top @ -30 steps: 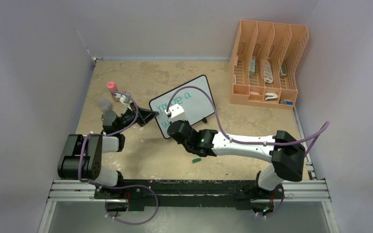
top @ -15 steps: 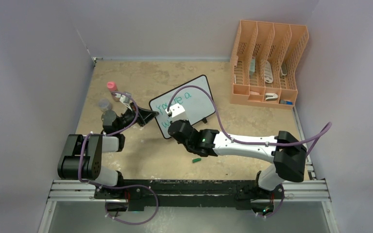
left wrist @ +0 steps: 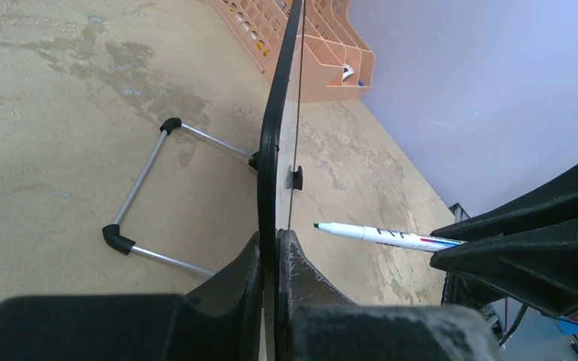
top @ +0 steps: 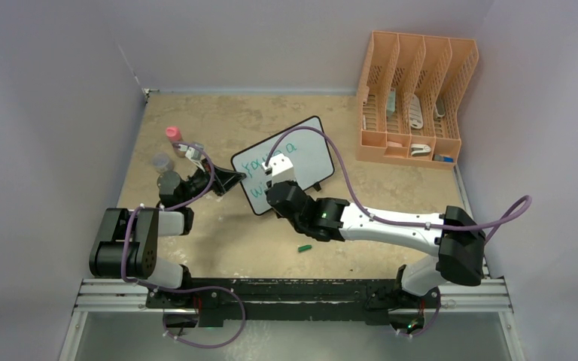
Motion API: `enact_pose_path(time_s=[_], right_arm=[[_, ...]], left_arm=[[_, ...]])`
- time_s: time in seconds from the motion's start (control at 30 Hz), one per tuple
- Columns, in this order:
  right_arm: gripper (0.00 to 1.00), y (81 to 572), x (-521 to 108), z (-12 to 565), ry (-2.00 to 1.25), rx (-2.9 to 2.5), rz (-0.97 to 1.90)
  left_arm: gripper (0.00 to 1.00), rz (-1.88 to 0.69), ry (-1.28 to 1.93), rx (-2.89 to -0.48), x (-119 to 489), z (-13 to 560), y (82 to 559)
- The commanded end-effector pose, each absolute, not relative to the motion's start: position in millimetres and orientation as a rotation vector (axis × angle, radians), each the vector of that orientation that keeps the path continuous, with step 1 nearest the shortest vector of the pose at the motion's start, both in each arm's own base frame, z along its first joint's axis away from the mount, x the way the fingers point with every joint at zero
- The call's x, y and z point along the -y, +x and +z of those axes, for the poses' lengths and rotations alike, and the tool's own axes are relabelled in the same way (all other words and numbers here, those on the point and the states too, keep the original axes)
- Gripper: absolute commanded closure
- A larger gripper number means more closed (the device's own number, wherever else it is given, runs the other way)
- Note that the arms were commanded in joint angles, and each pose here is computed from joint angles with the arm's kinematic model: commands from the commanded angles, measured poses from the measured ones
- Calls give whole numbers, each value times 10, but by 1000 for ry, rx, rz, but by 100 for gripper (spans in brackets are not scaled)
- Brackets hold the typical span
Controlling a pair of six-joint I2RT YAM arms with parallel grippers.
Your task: Write a sentence on the whiteboard
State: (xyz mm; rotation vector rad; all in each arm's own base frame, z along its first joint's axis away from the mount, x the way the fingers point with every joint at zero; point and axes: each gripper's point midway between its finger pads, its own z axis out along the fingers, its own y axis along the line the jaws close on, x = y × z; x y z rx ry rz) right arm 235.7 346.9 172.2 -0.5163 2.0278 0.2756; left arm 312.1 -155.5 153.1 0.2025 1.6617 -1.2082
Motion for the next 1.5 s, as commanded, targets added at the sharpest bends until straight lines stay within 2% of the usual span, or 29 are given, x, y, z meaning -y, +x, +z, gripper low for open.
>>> enact_pose_path(time_s=[0.0, 1.47], right_arm=[[100, 2441, -3536, 1865, -486, -1991, 314], [100, 2533, -3604, 1724, -503, -2009, 299]], left_arm=[[100, -1169, 271, -1593, 1542, 1703, 3168], [100, -1171, 272, -1592, 1544, 1706, 3155]])
